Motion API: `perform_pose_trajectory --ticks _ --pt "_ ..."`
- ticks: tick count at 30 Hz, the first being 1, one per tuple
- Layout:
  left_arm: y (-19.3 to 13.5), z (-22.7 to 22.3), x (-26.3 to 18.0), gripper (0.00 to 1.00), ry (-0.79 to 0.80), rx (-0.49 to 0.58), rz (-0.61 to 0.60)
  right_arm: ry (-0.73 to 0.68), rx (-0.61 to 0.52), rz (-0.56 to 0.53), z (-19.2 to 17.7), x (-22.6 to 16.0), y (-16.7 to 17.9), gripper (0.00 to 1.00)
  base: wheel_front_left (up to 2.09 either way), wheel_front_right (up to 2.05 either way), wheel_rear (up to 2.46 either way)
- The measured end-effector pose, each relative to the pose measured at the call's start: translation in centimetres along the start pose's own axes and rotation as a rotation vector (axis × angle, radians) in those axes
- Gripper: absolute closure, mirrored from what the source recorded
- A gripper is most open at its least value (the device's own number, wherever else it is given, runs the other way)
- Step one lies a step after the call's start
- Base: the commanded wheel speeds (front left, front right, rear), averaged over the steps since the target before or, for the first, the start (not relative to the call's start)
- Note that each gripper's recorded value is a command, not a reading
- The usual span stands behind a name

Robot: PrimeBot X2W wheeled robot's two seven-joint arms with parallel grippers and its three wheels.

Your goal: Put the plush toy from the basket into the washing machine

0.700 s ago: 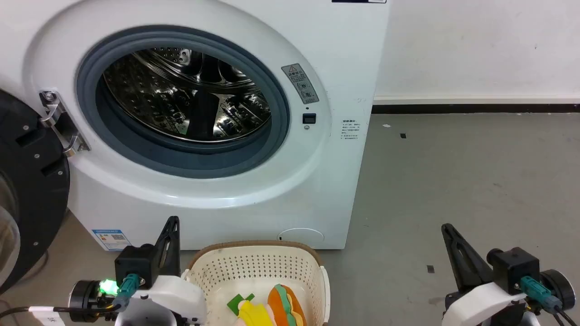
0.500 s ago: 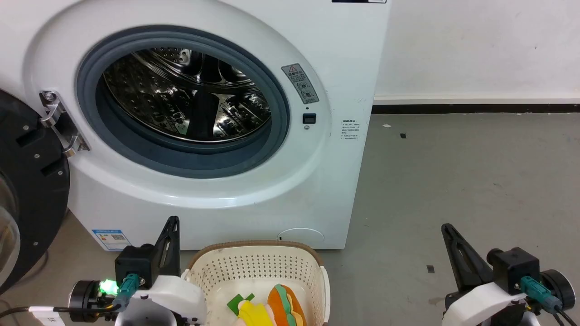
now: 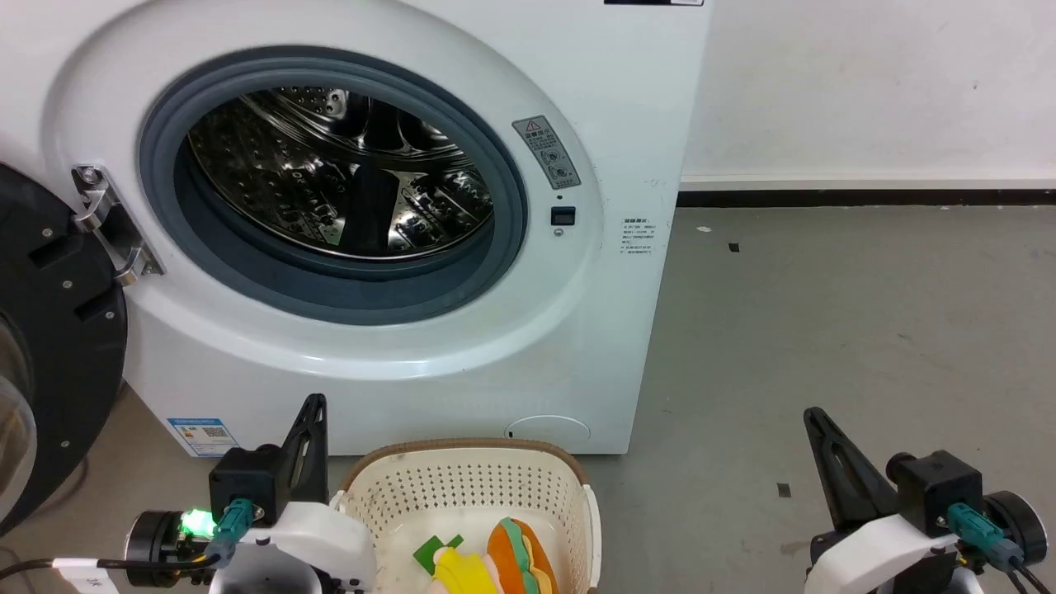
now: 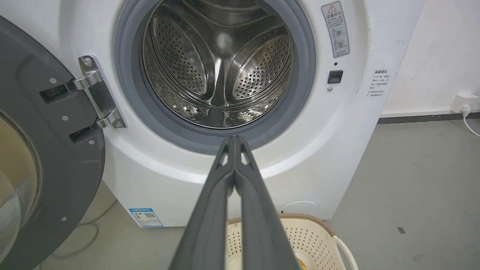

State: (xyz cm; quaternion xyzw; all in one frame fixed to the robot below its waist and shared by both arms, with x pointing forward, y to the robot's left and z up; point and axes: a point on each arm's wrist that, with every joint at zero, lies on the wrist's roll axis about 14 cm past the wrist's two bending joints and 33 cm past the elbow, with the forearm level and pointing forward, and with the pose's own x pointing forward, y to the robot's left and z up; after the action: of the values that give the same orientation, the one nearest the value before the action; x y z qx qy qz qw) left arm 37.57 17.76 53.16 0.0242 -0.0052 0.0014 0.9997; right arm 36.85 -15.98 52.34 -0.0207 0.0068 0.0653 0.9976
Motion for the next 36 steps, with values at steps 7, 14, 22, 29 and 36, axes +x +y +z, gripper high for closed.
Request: perform_pose_trajectory --ticks 7,14,22,29,36 --pt "0.0 0.0 0.0 1.0 0.0 0.0 0.0 0.0 0.0 0.0 0.0 0.0 0.0 1.0 0.0 0.0 0.0" --pt "0.0 0.0 0.0 1.0 0.0 0.0 0.0 0.0 0.0 0.0 0.0 0.0 0.0 1.0 0.0 0.0 0.0" --pt "-0.2 -0.1 0.0 0.0 0.002 0.0 -0.002 -0.005 0.003 -0.004 0.1 0.0 -0.1 0.0 0.0 0.0 0.0" --pt "-0.5 -0.5 0.3 0.0 0.005 -0.001 -0.007 -0.019 0.015 -0.017 0.2 0.1 -0.6 0.0 0.0 0.0 0.0" --pt "-1.1 -1.4 1.4 0.0 0.026 -0.002 -0.025 -0.017 0.03 -0.033 -0.1 0.3 -1.2 0.0 0.0 0.0 0.0"
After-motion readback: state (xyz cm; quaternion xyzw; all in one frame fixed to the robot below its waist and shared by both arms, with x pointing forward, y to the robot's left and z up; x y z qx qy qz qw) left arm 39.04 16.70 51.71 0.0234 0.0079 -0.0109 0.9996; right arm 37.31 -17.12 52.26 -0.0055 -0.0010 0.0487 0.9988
